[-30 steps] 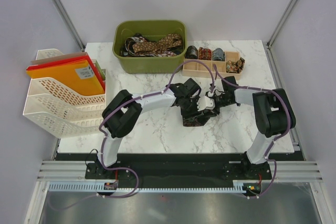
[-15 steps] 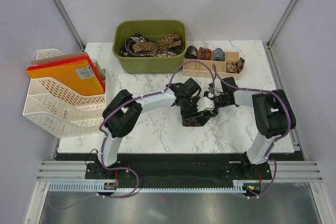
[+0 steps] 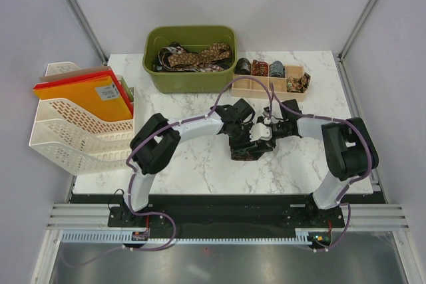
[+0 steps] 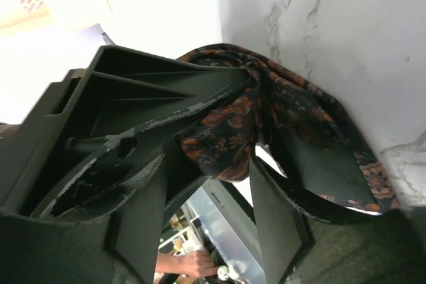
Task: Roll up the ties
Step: Roll the tie at the center of the board.
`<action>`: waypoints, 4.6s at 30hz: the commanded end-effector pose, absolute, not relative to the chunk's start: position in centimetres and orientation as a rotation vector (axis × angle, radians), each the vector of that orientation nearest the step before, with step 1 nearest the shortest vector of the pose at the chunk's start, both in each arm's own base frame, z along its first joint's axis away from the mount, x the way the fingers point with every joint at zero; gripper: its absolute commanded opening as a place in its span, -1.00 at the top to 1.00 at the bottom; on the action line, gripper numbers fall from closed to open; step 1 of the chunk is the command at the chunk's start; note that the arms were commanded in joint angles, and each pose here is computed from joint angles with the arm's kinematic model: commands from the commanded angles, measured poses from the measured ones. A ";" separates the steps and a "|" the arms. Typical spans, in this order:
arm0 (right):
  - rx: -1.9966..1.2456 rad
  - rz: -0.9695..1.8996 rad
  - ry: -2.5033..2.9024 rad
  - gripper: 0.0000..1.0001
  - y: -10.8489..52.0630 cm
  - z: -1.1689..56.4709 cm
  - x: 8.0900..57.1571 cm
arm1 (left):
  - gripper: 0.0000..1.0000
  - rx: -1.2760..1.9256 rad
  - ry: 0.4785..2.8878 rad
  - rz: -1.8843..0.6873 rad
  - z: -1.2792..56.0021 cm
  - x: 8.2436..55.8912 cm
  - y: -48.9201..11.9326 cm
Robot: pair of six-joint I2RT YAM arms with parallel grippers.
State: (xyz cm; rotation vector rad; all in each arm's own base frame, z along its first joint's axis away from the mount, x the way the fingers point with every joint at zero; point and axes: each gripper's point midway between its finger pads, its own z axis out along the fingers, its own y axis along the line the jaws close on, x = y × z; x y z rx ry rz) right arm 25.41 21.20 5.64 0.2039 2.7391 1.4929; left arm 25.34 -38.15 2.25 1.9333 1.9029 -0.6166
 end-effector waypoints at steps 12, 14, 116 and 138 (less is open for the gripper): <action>0.085 1.301 2.835 1.00 20.7 2.1 25.5 | -0.17 2.060 2.100 -0.631 -0.3 21.3 -33.5; 0.081 1.274 2.849 1.00 20.4 1.7 25.4 | -0.23 2.034 2.065 -0.642 1.1 21.6 -34.2; 0.176 1.137 2.829 0.52 17.2 3.0 28.2 | 0.30 2.025 1.903 -0.592 -0.8 21.4 -35.8; 0.202 1.007 2.872 -0.70 15.1 1.9 25.4 | 0.55 2.013 1.998 -0.602 -2.3 20.6 -34.9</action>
